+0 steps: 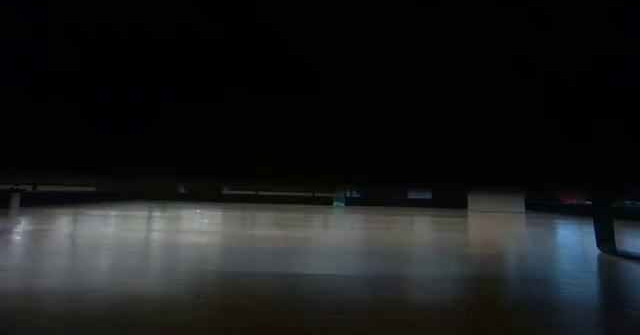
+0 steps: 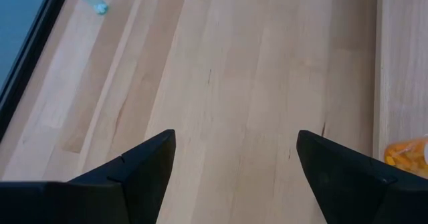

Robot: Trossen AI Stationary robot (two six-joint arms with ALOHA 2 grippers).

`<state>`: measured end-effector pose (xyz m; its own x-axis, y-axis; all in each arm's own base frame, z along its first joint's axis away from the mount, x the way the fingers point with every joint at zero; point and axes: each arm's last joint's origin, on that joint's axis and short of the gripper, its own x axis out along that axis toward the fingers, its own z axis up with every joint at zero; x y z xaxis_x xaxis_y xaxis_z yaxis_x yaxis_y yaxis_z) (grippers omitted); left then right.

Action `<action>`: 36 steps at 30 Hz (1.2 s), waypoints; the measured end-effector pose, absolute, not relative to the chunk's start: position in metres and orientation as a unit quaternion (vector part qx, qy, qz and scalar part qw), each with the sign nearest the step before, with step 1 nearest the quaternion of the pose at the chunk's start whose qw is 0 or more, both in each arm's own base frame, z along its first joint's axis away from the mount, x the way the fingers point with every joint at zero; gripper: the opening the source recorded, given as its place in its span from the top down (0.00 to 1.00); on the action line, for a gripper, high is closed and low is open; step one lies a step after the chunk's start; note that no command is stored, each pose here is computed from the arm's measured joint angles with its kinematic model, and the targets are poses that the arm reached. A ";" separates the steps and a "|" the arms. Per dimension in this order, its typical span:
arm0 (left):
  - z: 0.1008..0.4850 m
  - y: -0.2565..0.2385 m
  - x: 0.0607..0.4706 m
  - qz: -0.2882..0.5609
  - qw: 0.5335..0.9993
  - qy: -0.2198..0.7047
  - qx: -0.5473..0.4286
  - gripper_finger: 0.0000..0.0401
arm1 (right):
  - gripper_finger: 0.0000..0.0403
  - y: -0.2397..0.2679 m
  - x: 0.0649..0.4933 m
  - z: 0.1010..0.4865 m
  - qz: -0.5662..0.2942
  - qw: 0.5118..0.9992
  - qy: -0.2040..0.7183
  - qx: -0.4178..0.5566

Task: Pick and place medicine bottles onto shelf by color
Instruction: Put the yellow pill bottle on the shelf aligned with the other yellow pill bottles

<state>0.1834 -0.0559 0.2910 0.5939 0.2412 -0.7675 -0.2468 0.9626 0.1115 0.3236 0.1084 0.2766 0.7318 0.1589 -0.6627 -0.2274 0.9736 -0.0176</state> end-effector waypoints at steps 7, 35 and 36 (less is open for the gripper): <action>0.291 -0.056 0.183 0.137 0.893 0.429 -0.003 0.24 | 0.67 0.133 0.304 0.282 0.056 0.932 0.356 -0.035; 0.291 -0.056 0.184 0.137 0.893 0.429 -0.003 0.24 | 0.67 0.164 0.281 0.277 0.007 0.922 0.383 0.048; 0.291 -0.056 0.184 0.137 0.893 0.429 -0.003 0.24 | 0.67 0.162 0.282 0.277 0.005 0.922 0.385 0.051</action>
<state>0.1835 -0.0559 0.2911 0.5949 0.2415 -0.7667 -0.2466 0.9626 0.1119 0.2817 0.1623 0.2767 0.7036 0.0488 -0.7089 0.0290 0.9948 0.0973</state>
